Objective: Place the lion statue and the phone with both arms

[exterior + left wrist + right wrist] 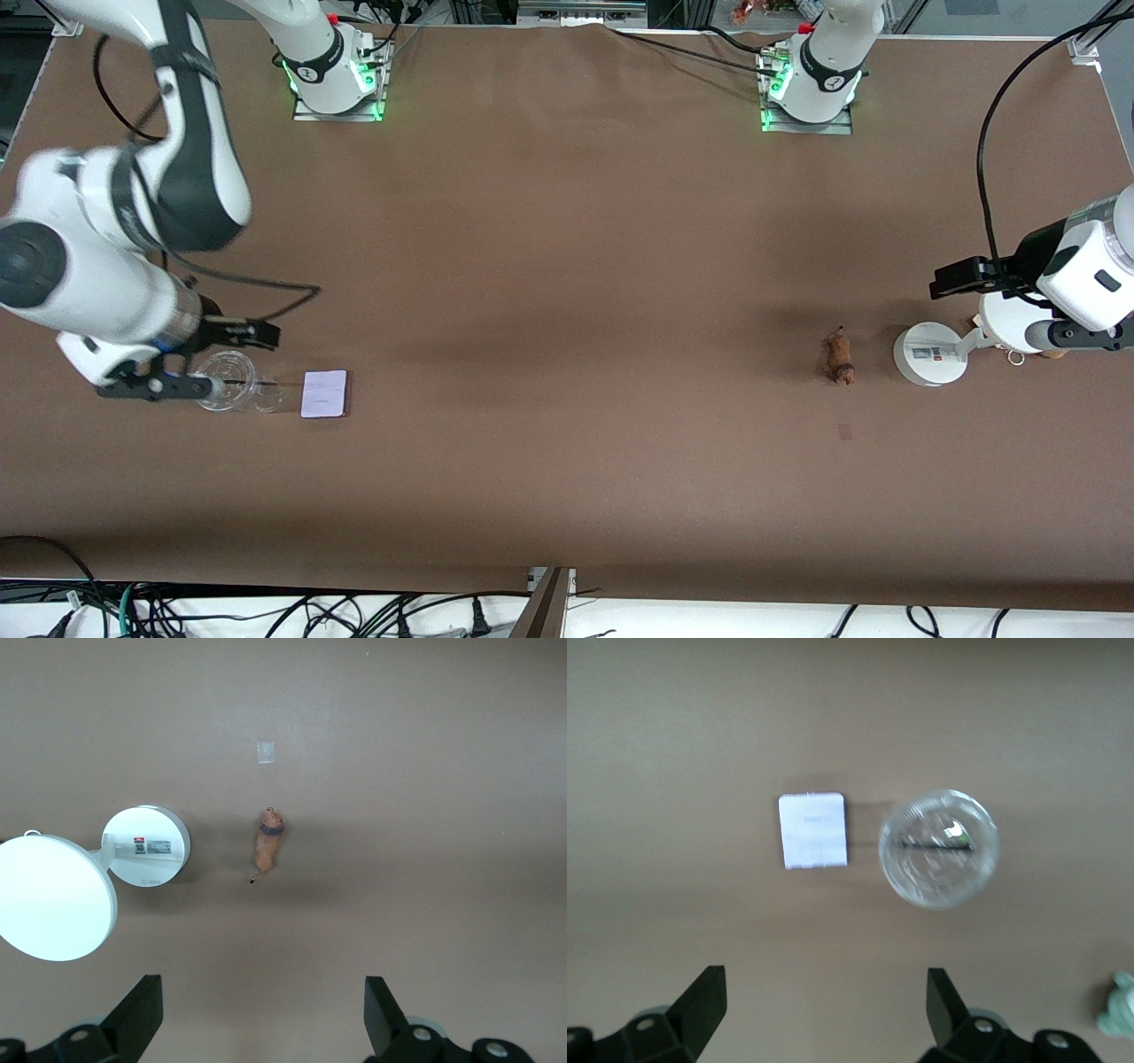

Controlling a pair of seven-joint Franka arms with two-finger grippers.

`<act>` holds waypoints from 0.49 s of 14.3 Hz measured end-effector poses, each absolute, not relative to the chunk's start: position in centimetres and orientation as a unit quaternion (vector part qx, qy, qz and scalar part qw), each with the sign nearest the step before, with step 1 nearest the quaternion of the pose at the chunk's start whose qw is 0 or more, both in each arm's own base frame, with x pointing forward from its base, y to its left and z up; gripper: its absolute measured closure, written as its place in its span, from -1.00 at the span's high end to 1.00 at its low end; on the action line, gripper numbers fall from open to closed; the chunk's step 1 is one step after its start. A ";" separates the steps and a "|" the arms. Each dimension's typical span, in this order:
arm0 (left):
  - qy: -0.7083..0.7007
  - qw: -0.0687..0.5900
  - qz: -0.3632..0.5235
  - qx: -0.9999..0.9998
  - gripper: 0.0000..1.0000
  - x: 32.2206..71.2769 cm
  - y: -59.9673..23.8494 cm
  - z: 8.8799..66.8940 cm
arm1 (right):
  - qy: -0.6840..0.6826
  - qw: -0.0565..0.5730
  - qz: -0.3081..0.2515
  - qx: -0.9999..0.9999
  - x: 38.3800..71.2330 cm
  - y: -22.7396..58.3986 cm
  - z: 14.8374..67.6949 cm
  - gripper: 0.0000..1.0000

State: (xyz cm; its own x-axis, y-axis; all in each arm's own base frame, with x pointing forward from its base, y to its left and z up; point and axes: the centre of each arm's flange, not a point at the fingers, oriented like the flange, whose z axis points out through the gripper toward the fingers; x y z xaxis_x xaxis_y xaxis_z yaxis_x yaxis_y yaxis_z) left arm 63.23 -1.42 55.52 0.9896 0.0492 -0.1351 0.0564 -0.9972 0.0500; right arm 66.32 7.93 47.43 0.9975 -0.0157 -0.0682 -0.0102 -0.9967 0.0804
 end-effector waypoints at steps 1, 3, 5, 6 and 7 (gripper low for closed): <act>0.024 0.026 -0.065 0.997 1.00 63.1 -1.8 55.8 | -0.008 0.036 -0.032 0.999 65.5 7.7 49.4 1.00; 0.009 0.017 -0.060 0.998 1.00 62.4 -3.9 56.8 | -0.011 0.032 -0.047 0.998 63.9 7.1 51.8 1.00; -0.003 -0.010 -0.062 0.998 1.00 61.4 -6.7 57.6 | -0.017 0.027 -0.055 0.998 62.5 6.2 54.0 1.00; 0.000 -0.024 -0.062 0.998 1.00 61.1 -7.4 57.9 | -0.022 0.024 -0.052 0.998 61.9 5.5 55.2 1.00; 0.005 -0.029 -0.062 0.998 1.00 60.8 -7.7 58.2 | -0.024 0.021 -0.047 0.998 61.4 5.0 56.3 1.00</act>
State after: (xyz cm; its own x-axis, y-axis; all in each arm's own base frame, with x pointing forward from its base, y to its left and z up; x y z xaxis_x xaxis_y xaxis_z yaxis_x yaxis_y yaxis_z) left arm 60.76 -7.65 58.18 0.9922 0.0144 -0.1239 0.0070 -0.9982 -0.0595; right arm 61.42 5.01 56.26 0.9944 -0.0500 -0.0930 -0.0461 -0.9980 0.0441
